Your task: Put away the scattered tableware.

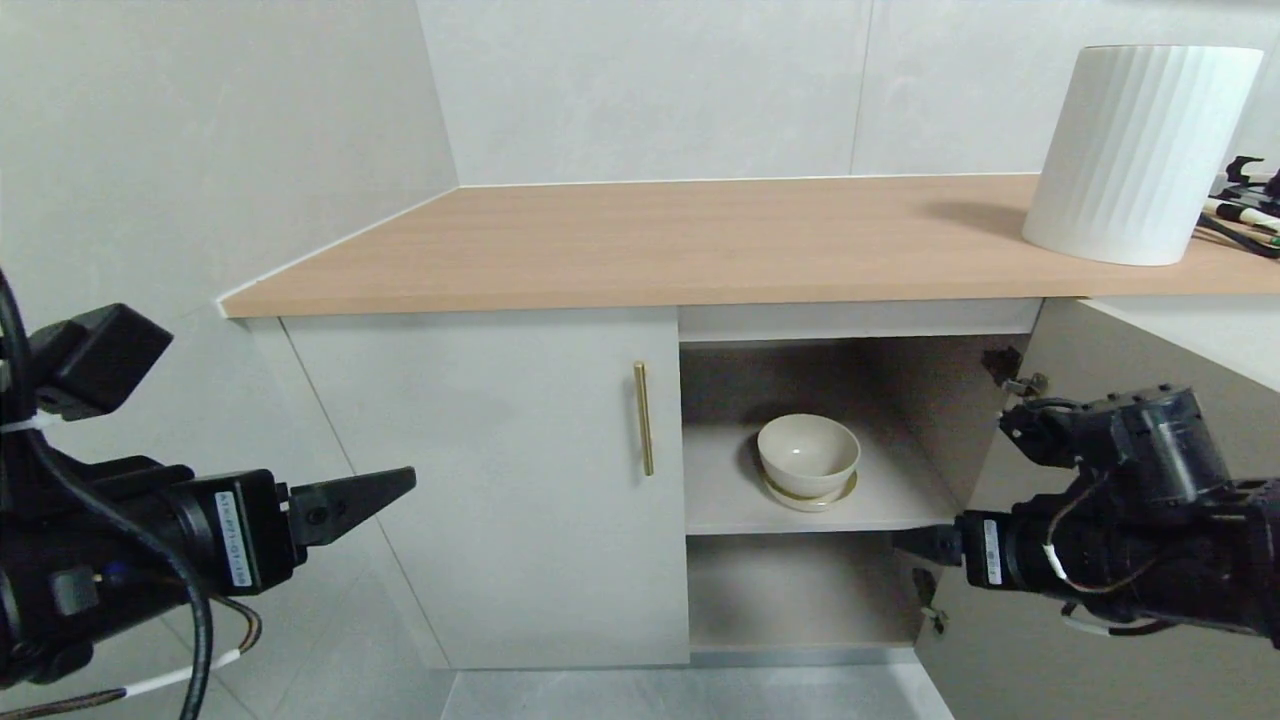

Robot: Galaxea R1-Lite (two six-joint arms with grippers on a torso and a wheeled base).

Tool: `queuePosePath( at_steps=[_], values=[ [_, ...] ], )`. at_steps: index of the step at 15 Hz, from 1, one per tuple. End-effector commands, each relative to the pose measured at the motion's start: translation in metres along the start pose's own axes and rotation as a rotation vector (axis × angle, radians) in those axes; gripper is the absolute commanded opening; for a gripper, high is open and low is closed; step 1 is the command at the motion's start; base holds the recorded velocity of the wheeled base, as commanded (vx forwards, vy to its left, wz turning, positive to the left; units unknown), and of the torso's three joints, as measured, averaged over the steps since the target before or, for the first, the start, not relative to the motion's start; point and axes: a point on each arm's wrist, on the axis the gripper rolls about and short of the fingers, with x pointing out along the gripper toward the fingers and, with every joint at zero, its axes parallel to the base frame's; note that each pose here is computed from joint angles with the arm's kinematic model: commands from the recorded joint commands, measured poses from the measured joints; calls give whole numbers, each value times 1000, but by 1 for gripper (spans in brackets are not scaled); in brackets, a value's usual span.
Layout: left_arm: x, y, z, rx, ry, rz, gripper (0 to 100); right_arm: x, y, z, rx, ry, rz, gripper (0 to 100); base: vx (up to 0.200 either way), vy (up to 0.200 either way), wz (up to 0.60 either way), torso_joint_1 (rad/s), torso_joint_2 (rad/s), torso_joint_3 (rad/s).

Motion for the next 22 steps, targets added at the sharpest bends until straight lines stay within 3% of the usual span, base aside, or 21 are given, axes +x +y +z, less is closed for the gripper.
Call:
queuePosePath(
  at_steps=[1, 4, 8, 22],
  values=[
    [0, 0, 2, 10, -10, 2, 100, -33, 11, -10, -74, -45, 80, 100, 0, 0, 0, 0, 0, 0],
    [9, -1, 0, 16, 21, 18, 100, -35, 11, -12, -89, -44, 83, 100, 0, 0, 0, 0, 0, 0],
    [9, 0, -1, 15, 24, 20, 100, -36, 13, -14, -99, -34, 92, 100, 0, 0, 0, 0, 0, 0],
    [12, 0, -3, 17, 42, 23, 100, -35, 13, -16, -100, -27, 91, 100, -200, 0, 0, 2, 2, 2]
  ],
)
